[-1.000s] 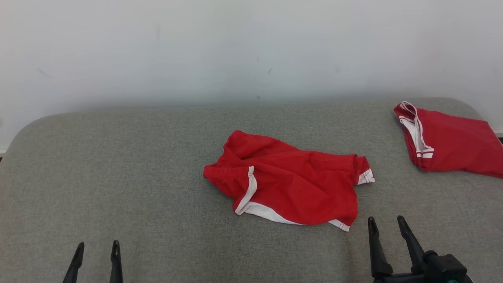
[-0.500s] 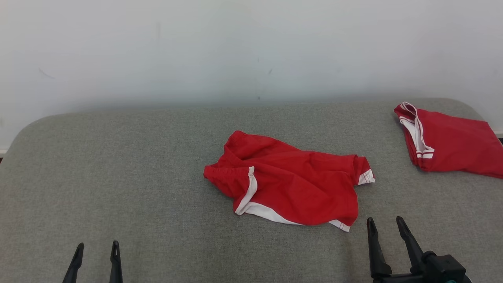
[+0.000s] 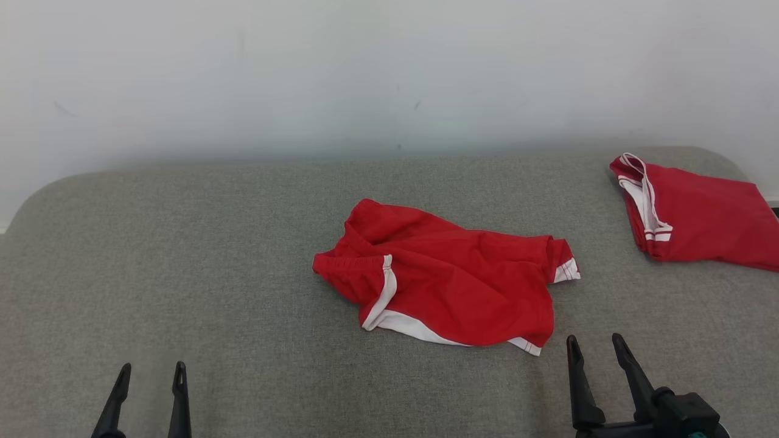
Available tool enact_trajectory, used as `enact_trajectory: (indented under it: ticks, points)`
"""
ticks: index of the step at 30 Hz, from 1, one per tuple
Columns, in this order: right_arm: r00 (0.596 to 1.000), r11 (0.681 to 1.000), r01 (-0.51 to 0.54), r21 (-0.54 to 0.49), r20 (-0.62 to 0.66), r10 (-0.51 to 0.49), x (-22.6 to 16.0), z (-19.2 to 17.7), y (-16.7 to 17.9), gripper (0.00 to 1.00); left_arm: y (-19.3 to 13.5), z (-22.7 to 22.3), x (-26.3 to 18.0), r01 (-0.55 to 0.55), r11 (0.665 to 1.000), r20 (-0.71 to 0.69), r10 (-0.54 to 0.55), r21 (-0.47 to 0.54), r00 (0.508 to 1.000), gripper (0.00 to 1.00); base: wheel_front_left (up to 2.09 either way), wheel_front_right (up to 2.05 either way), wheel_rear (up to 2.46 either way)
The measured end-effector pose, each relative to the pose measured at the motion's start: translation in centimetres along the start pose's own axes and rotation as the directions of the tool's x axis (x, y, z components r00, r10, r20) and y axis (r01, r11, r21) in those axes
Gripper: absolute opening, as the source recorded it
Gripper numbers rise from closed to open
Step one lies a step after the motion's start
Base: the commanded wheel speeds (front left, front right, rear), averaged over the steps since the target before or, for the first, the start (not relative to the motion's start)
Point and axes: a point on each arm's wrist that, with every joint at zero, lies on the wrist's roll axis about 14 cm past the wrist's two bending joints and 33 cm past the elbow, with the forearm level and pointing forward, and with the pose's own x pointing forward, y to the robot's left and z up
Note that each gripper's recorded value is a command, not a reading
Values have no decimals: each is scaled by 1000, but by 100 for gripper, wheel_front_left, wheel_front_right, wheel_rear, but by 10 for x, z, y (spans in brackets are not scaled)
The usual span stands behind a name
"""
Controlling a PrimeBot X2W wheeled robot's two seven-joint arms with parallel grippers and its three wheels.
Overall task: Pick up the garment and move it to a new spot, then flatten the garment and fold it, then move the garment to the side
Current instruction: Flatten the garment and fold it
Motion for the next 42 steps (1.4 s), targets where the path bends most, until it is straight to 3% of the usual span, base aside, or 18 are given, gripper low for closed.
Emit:
enact_trajectory:
  ticks: [8, 15, 23, 30, 35, 42]
  points:
    - [1000, 1000, 11, 11, -5, -11, 5, -2, -3, 100, -19, 17, 40, 97, 994, 51, -99, 42, 994, 100, 0, 0, 0]
    - [999, 998, 49, 38, -12, -48, 9, -5, -14, 100, -61, 35, 92, 237, 970, 106, -242, 63, 964, 100, 0, 0, 0]
    - [991, 990, 133, 53, -32, -132, 4, -10, -39, 100, -136, 34, 141, 445, 893, 87, -450, 68, 889, 100, 0, 0, 0]
    - [976, 976, 214, 45, -44, -212, -8, -12, -64, 100, -198, 8, 157, 595, 802, -3, -596, 50, 803, 100, 0, 0, 0]
    - [964, 964, 262, 38, -52, -260, -18, -13, -77, 100, -217, -21, 164, 648, 760, -106, -642, 40, 759, 100, 0, 0, 0]
    - [951, 952, 303, 30, -67, -301, -26, -16, -89, 100, -219, -69, 159, 686, 727, -277, -655, 24, 703, 100, 0, 0, 0]
